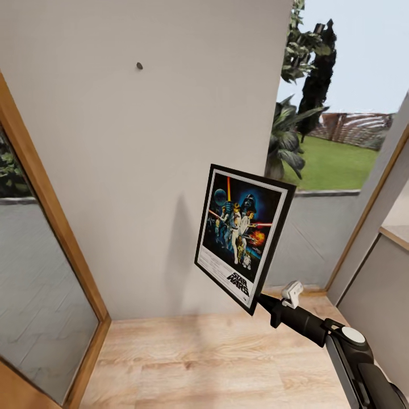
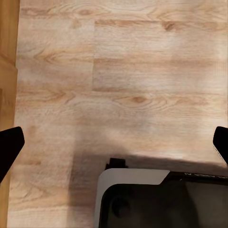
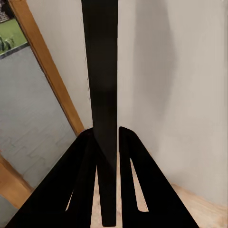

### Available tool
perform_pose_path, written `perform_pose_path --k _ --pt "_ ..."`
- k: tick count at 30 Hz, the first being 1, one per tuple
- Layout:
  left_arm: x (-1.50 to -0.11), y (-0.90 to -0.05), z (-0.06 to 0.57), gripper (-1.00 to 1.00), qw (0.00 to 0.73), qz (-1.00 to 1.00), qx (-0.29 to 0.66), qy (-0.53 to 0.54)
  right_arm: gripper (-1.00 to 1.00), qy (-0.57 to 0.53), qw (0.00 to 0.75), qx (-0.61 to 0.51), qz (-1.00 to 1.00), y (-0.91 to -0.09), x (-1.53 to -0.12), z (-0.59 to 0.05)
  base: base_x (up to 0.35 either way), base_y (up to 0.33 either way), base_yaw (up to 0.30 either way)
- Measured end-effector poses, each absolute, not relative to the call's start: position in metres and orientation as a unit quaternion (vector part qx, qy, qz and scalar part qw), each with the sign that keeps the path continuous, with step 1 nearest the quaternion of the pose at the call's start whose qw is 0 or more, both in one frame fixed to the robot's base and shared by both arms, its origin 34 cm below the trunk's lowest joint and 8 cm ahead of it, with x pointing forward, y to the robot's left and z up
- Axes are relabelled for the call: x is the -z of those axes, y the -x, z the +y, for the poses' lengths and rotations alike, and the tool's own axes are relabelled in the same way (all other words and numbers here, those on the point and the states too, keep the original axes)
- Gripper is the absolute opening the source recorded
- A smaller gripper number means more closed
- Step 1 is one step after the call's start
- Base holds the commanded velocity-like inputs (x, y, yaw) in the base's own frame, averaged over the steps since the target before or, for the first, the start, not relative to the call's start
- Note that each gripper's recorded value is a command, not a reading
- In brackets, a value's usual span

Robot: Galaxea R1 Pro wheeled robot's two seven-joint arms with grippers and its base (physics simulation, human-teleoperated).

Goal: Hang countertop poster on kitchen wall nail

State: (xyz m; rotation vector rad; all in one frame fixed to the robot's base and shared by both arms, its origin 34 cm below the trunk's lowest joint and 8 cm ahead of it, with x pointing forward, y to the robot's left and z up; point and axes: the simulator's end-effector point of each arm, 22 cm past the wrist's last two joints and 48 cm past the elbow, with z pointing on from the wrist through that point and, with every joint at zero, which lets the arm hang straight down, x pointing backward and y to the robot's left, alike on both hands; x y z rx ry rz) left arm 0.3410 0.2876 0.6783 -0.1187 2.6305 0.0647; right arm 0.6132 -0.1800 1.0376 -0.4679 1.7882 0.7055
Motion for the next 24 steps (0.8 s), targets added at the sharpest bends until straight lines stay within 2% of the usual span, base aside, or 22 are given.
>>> perform_pose_path --k 7,24 --pt "-0.678 -0.341 0.288 1.00 0.251 0.967 -0.024 0.044 -1.00 0.198 0.549 -0.299 0.755 -0.613 -1.038 -0.180 0.155 0.000 0.000" --pt "-0.682 -0.346 0.295 1.00 0.265 0.963 0.004 0.054 -1.00 0.237 0.515 -0.344 0.748 -0.598 -1.047 -0.143 0.007 0.000 0.000"
